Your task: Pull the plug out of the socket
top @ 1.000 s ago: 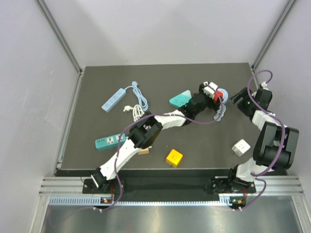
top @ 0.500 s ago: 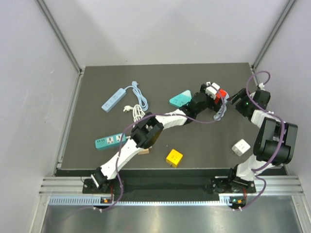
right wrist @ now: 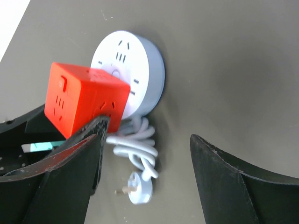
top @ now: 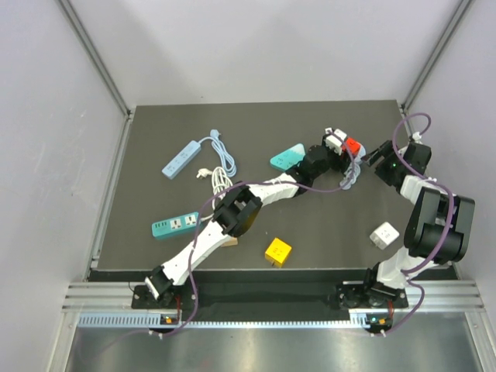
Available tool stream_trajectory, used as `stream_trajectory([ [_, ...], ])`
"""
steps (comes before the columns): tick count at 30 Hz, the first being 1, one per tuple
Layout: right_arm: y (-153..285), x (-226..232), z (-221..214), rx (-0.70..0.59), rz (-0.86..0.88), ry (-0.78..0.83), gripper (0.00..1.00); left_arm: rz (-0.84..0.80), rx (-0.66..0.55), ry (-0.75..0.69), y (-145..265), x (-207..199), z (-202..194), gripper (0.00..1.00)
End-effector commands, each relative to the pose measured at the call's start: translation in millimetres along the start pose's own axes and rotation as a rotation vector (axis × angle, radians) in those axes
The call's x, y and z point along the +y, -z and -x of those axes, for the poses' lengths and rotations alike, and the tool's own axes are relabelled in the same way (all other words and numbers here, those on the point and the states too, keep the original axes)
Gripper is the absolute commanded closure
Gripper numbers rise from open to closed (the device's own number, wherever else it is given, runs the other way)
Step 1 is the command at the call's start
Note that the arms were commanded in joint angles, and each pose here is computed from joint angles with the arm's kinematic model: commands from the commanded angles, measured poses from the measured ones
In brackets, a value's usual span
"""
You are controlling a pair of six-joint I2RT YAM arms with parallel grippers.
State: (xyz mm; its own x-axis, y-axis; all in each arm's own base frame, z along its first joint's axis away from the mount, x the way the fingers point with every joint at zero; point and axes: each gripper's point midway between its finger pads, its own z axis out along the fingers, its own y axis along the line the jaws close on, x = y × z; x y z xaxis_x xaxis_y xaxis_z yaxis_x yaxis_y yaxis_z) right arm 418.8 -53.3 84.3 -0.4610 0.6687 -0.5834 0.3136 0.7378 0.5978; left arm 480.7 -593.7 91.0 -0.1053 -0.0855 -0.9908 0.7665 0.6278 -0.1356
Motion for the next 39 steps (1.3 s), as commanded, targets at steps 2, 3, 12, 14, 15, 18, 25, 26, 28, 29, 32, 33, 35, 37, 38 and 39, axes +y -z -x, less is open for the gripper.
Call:
stream_trajectory([
  [2,-2,13,17,-0.039,0.051,0.014,0.22,-0.018,-0.068,0.024,-10,2,18,0.44],
  [3,-2,14,18,-0.04,0.057,0.017,0.22,-0.022,-0.072,0.018,-11,1,19,0.56],
  [12,-11,15,19,-0.099,0.096,-0.051,0.16,-0.007,-0.114,-0.021,3,3,55,1.0],
  [14,-15,17,25,-0.14,0.121,-0.083,0.14,-0.002,-0.118,-0.017,11,6,63,1.0],
  [15,-16,17,28,-0.154,0.127,-0.102,0.13,-0.01,-0.143,-0.009,14,5,71,1.0],
  [18,-30,16,32,-0.181,0.147,-0.159,0.09,-0.029,-0.173,-0.001,24,9,90,1.0],
  [25,-58,30,20,-0.159,0.227,-0.209,0.07,-0.049,-0.221,0.072,47,29,106,1.0],
  [26,-60,29,15,-0.154,0.225,-0.208,0.08,-0.051,-0.224,0.094,47,31,106,1.0],
  [28,-66,31,5,-0.14,0.216,-0.195,0.08,-0.064,-0.239,0.115,48,36,110,1.0],
  [29,-69,33,4,-0.136,0.219,-0.19,0.08,-0.073,-0.253,0.137,48,36,112,1.0],
  [32,-78,48,-6,-0.108,0.262,-0.184,0.1,-0.104,-0.265,0.15,49,34,116,1.0],
  [33,-79,50,-7,-0.11,0.266,-0.187,0.1,-0.119,-0.269,0.151,49,31,118,1.0],
  [35,-80,51,-10,-0.11,0.257,-0.188,0.14,-0.128,-0.283,0.161,51,29,124,1.0],
  [37,-81,50,-8,-0.121,0.245,-0.197,0.16,-0.14,-0.288,0.166,53,26,126,1.0],
  [38,-82,50,-9,-0.121,0.247,-0.198,0.17,-0.146,-0.291,0.173,53,25,127,1.0],
  [39,-84,51,-12,-0.103,0.258,-0.201,0.17,-0.153,-0.296,0.175,54,24,129,1.0],
])
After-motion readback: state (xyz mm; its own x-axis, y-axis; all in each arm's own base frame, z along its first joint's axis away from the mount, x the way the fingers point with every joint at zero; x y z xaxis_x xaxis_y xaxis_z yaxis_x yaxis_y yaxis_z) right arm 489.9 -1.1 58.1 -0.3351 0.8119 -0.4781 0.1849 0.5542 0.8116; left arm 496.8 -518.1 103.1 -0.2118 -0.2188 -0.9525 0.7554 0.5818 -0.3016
